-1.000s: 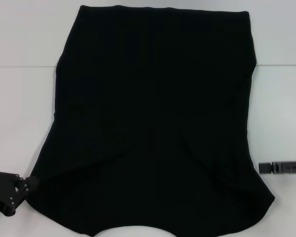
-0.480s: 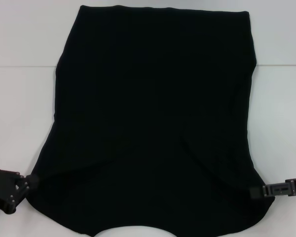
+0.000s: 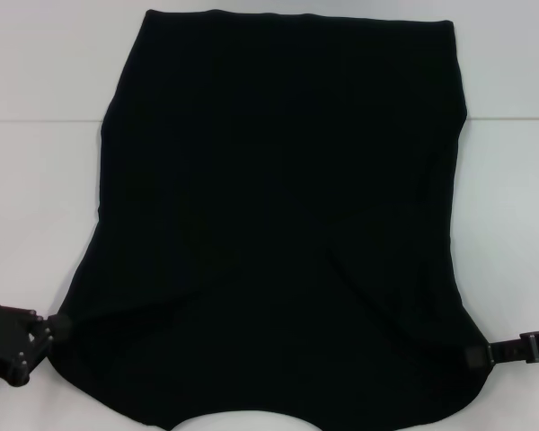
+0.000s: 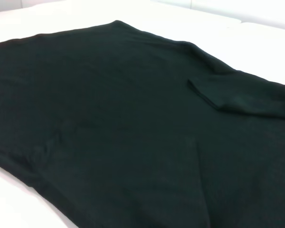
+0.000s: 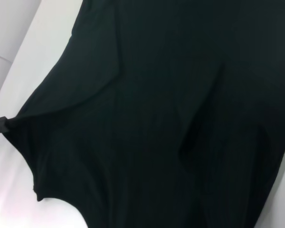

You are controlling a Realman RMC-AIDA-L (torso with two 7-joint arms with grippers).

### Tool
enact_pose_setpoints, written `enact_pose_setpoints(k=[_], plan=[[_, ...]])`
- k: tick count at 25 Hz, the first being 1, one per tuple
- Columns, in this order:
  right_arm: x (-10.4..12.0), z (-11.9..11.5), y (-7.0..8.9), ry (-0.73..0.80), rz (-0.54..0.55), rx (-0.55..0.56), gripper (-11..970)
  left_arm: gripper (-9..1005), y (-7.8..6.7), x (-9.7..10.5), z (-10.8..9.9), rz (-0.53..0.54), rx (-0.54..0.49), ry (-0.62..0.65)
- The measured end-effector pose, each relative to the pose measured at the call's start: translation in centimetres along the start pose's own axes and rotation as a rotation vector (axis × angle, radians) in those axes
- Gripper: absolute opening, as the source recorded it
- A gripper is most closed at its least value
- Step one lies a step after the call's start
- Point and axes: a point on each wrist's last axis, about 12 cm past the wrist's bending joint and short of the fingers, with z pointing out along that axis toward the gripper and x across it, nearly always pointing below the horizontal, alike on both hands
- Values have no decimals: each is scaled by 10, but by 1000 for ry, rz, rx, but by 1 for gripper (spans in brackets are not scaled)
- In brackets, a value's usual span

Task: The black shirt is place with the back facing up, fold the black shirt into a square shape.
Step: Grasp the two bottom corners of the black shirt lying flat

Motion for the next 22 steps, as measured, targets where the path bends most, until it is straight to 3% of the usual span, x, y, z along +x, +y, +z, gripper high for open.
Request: enact_pose_setpoints(k=[11,17,22], plan=[[5,5,-2,-22,-37,1,131,3,-1,1,3,-8,2,-6],[25,-9,-10,-64,-31,-4,43,3,-1,3,-4,-25,-6,-15],[43,-25,-16,-117,-28,-19,44,3,-5,6,-13,-54,-1,-46]])
